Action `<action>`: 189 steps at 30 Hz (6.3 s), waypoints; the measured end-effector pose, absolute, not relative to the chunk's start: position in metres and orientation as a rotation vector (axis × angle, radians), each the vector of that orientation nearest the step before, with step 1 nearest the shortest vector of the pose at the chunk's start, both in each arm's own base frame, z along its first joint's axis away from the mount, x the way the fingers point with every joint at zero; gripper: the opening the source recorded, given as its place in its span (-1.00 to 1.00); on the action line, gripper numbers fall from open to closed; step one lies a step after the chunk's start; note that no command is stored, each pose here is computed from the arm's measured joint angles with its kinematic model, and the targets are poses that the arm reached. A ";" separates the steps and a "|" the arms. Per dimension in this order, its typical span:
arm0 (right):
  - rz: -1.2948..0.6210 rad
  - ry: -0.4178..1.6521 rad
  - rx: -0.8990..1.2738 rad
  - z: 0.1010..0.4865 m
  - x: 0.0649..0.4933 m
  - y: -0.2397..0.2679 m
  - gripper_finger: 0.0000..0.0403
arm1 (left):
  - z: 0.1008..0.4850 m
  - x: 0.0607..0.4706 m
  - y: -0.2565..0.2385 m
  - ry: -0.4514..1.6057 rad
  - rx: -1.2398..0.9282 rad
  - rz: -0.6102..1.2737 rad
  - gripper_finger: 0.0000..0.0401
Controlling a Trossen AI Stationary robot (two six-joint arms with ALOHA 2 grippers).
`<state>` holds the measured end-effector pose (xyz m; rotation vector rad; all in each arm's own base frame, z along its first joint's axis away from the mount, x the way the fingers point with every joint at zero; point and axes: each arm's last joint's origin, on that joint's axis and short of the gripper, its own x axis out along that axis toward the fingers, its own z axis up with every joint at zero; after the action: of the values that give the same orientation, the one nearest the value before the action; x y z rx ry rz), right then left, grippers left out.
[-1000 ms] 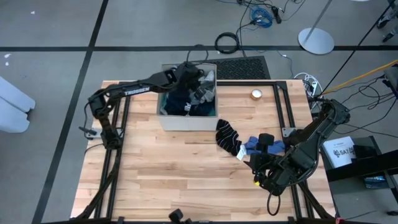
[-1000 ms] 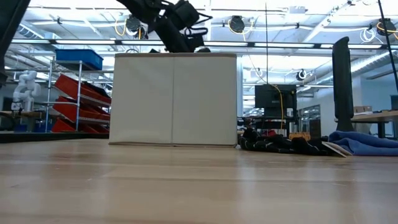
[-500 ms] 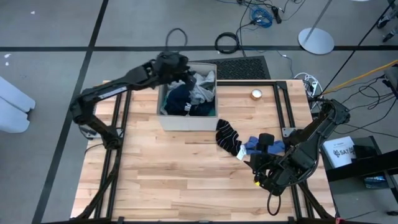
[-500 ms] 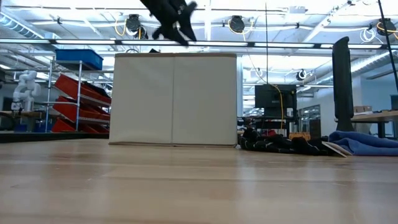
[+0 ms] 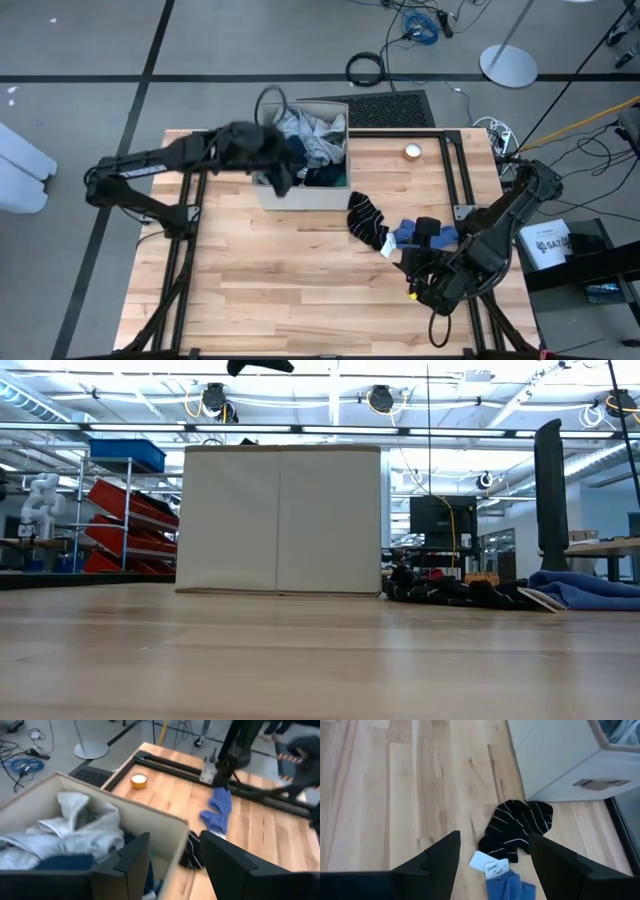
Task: Sort clothes
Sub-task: Put the black sock into the white laundry organizer
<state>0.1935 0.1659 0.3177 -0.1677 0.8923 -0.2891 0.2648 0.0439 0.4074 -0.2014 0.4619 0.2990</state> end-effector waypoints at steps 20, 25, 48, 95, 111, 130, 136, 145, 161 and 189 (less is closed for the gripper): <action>-0.327 1.248 -0.025 0.196 0.186 0.134 0.11 | 0.289 0.263 -0.066 0.197 -0.248 0.051 -0.09; -0.422 1.300 -0.025 0.177 0.181 0.116 0.11 | 0.282 0.261 -0.083 0.097 -0.261 0.036 -0.09; -0.367 1.025 -0.014 0.183 0.251 0.044 0.11 | 0.259 0.281 -0.099 0.072 -0.199 0.014 -0.09; -0.474 0.909 0.218 0.160 0.240 -0.010 -0.98 | 0.260 0.280 -0.102 0.068 -0.229 -0.007 -0.09; -0.240 0.575 0.132 0.294 0.249 0.029 -1.00 | 0.261 0.281 -0.103 0.062 -0.220 -0.040 -0.09; -0.028 0.439 0.135 0.348 0.256 0.083 -1.00 | 0.274 0.273 -0.122 -0.141 0.916 -0.121 -0.09; -0.035 0.433 0.180 0.348 0.258 0.085 -1.00 | 0.276 0.279 -0.123 -0.115 0.943 -0.055 -0.09; -0.004 0.446 0.166 0.337 0.270 0.097 -1.00 | 0.280 0.305 -0.119 -0.008 0.882 0.144 -0.09; 0.051 0.384 0.178 0.343 0.269 0.112 -1.00 | 0.279 0.308 -0.115 -0.030 0.735 0.060 -0.09; 0.081 0.350 0.200 0.346 0.267 0.119 -1.00 | 0.274 0.330 -0.121 -0.038 0.647 -0.011 -0.11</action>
<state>0.2672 0.1195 0.3460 0.2002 0.3498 0.0813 0.3304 -0.1207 0.2736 0.6472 -0.0377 -0.0112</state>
